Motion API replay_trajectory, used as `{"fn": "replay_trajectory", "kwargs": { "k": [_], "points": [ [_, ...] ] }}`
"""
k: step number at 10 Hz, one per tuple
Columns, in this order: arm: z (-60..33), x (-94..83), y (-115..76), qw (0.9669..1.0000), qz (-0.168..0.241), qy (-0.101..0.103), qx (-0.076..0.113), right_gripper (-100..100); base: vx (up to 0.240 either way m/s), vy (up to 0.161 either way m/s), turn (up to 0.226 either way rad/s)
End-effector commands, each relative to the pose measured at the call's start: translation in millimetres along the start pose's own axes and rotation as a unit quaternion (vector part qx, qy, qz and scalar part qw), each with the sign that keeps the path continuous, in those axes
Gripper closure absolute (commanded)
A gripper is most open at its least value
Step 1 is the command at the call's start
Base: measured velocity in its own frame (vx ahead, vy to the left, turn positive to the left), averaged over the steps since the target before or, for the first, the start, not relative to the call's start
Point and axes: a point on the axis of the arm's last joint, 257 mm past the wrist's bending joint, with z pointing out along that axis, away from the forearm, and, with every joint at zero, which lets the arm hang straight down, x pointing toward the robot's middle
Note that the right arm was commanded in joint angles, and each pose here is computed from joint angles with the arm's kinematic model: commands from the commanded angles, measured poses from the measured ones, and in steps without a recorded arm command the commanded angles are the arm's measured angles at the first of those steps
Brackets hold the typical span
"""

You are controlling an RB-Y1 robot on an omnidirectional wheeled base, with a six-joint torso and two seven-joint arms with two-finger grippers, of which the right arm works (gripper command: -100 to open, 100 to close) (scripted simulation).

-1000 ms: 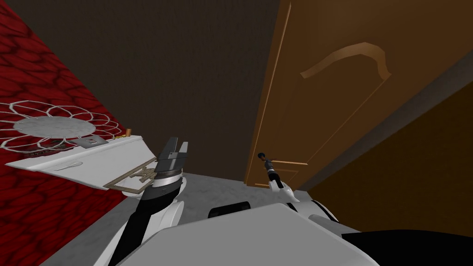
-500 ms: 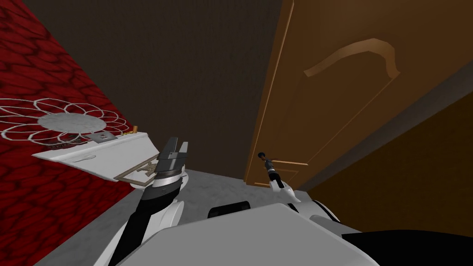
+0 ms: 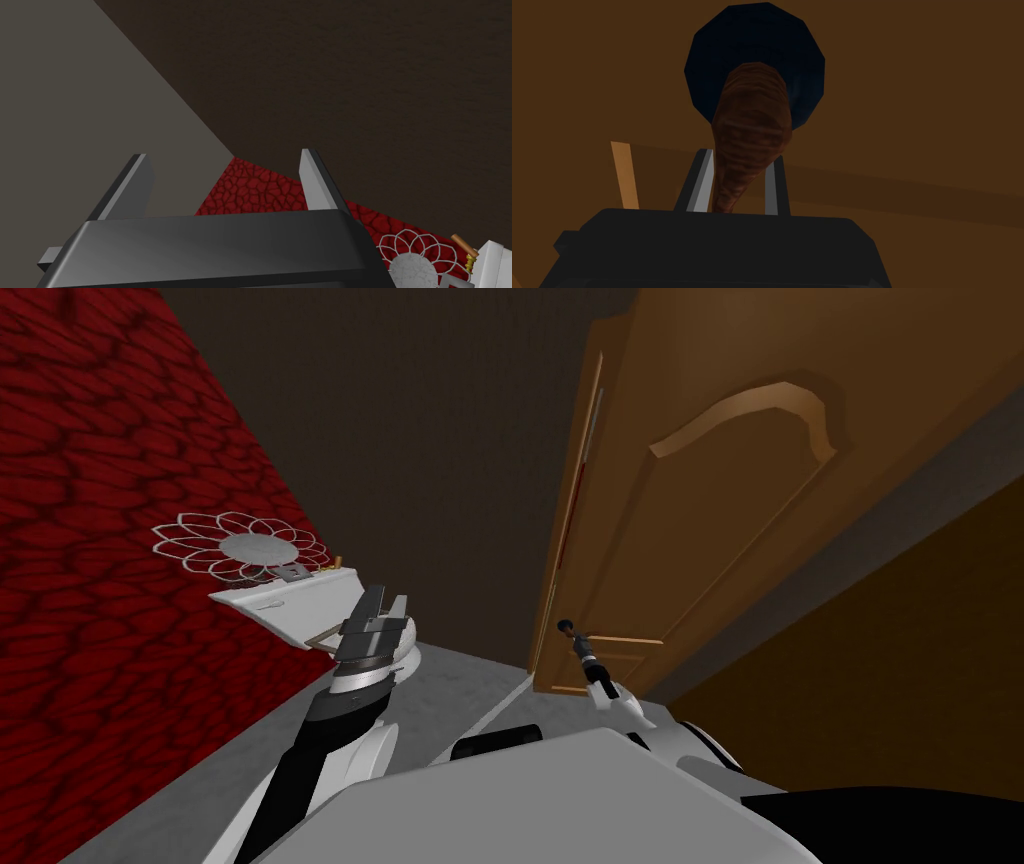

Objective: Pull the door open

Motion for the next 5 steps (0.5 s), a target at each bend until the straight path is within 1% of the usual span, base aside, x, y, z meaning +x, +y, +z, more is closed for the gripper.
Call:
{"fn": "replay_trajectory", "kwargs": {
  "k": [1,2,3,4,5],
  "points": [
    [-0.2,-0.6,3.3,0.9999,-0.001,0.01,-0.004,100,-0.209,-0.044,0.126],
    [-1.4,0.2,3.3,0.9999,-0.001,0.016,-0.004,100,-0.228,-0.028,0.117],
    [-2.3,0.7,3.3,0.9998,-0.001,0.022,-0.004,100,-0.229,-0.061,0.108],
    [-1.2,-0.8,3.1,0.9999,-0.001,0.017,-0.003,100,-0.1,-0.031,0.031],
    [-5.1,5.5,1.6,0.9995,-0.001,0.032,-0.003,100,-0.16,-0.064,0.075]
  ]
}}
